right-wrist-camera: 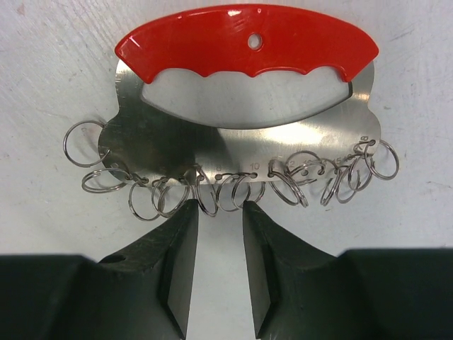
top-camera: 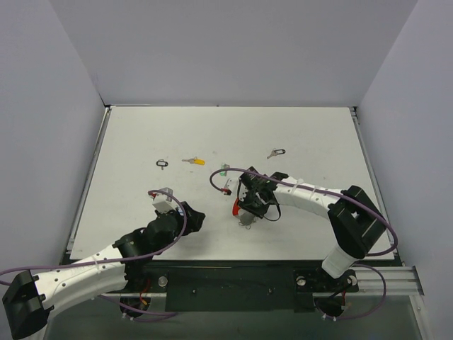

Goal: Put the keys on the keyring

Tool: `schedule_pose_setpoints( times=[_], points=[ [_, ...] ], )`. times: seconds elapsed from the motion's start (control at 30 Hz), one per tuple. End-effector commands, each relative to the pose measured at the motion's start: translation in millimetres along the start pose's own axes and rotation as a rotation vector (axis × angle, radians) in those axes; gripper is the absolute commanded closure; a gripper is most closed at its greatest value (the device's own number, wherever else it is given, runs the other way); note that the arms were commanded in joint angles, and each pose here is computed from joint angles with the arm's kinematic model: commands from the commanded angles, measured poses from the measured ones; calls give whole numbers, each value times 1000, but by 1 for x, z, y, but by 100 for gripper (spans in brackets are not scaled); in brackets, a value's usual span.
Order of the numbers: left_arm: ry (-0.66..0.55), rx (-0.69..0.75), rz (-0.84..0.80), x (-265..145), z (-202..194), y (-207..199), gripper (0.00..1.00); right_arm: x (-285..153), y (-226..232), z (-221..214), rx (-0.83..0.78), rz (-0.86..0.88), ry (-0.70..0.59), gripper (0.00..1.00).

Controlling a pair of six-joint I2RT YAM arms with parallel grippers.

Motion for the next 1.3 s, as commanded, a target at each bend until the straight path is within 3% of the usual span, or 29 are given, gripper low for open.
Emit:
schedule_pose_setpoints(
  times=[0.0,0.33,0.6,0.77,0.9,1.03,1.27],
  points=[
    [-36,-22,-38,0,9,-8,19,-6,2,2,-7,-5,39,73],
    [-37,-22,-41,-1,10,-8,20,-3,5,3,-31,21,71,83],
    [-41,-25,-51,-2,11,-10,20,-3,7,4,-41,35,89,85],
    [-40,-19,-60,-3,11,-10,20,-3,9,4,-48,50,87,99],
    [-64,9,-147,-4,16,-22,21,-11,7,9,-44,53,53,100],
    [-131,113,-354,-13,28,-48,22,-38,3,17,-20,108,-38,100],
    [-293,499,-638,-27,61,-97,28,-110,-1,26,-45,264,-236,100]
  ],
)
Point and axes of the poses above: each gripper's point midway between its finger pads, its own x axis out along the fingers, its own y axis along the line the jaws close on, z = x × y, the point moved 5 cm from there along -x, back along the fingers, and after that the axes turned 11 degrees about x, right-handed, at the moved point
